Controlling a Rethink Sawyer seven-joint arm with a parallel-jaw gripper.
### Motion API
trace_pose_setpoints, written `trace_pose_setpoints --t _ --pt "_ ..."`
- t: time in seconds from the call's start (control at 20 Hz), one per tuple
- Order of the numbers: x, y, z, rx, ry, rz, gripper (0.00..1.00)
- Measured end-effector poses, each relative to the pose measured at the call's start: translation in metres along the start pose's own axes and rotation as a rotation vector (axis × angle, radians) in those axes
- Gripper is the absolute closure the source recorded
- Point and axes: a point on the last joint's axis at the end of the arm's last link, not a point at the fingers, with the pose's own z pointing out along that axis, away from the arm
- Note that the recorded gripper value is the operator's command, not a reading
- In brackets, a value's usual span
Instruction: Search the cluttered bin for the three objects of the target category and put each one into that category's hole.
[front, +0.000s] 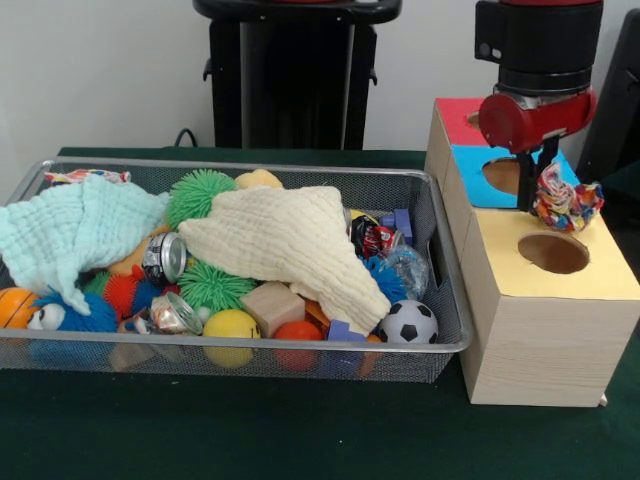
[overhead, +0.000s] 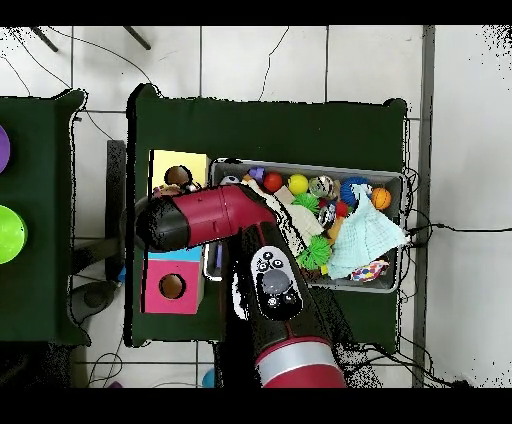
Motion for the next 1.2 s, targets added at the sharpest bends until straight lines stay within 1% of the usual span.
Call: trace_pose_setpoints --t 0.25,0.35,0.5,1.2 --pt "-0.008 -0.004 0.001 0.025 -0.068 0.001 1.00" --pt "-0.010 -0.005 0.001 0.033 -0.084 0.001 1.00" --pt "-0.009 -0.006 0.001 0.039 -0.087 0.002 1.00" --pt "0.001 -0.004 0.004 0.080 -0.053 -0.016 1.00"
